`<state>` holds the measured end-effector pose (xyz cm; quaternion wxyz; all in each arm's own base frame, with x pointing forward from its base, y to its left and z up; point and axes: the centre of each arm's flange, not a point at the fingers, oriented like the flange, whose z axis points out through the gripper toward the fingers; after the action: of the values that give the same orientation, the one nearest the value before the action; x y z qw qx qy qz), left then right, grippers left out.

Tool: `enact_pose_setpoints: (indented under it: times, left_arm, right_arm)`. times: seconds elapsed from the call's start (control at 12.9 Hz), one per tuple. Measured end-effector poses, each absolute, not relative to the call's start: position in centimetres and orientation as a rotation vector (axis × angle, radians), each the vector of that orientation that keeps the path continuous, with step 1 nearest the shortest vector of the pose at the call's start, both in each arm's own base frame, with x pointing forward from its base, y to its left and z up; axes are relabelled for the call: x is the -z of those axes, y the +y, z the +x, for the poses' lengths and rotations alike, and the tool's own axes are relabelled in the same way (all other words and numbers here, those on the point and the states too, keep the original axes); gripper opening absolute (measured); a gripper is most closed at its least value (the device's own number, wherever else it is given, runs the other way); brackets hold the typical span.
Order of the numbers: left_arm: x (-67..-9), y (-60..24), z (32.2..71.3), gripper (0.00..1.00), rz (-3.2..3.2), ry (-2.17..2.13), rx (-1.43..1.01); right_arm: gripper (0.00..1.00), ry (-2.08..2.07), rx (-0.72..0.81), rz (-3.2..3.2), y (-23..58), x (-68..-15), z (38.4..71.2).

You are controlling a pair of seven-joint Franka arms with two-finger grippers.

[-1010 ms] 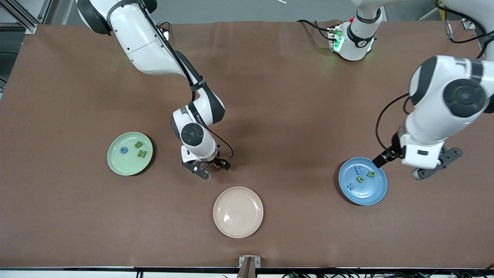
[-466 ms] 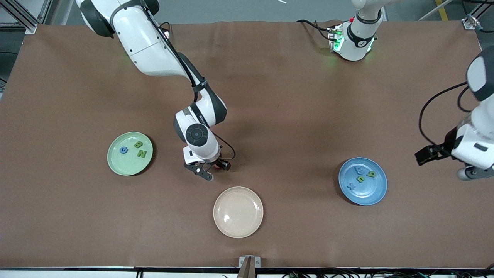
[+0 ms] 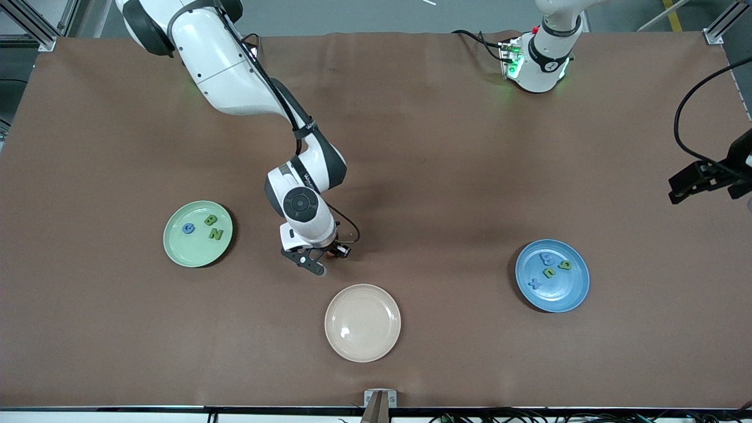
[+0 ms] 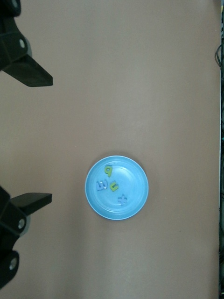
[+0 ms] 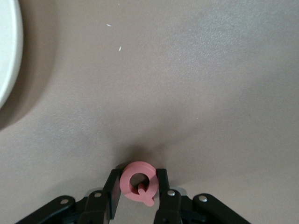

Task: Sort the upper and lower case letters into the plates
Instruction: 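Grasp the pink Q with the right gripper while the left gripper withdraws, then lower the pink Q onto the green plate and open the right gripper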

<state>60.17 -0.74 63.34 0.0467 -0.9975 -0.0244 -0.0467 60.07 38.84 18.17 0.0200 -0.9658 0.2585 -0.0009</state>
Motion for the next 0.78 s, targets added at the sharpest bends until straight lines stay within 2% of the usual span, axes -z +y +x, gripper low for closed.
enact_pose_setpoints:
  times: [0.23, 0.39, 0.62, 0.78]
  left_arm:
    - [-64.1, -1.1, 59.0, 1.0, -3.04, -0.074, 0.092]
    - [-64.0, -2.0, 58.6, 1.0, -3.048, -0.055, 0.06]
    - [-64.2, -4.3, 57.4, 1.0, -3.064, -0.017, 0.048]
    - [-64.4, -4.7, 56.1, 1.0, -3.094, -0.03, 0.035]
  right_arm:
    - [0.37, 0.826, -0.033, -3.025, 38.2, -18.5, 60.5]
    - [0.37, 0.824, -0.063, -3.054, 35.5, -20.2, 62.6]
    - [0.37, 0.689, -0.208, -3.129, 26.6, -23.9, 66.0]
    - [0.37, 0.59, -0.261, -3.139, 20.2, -25.3, 66.9]
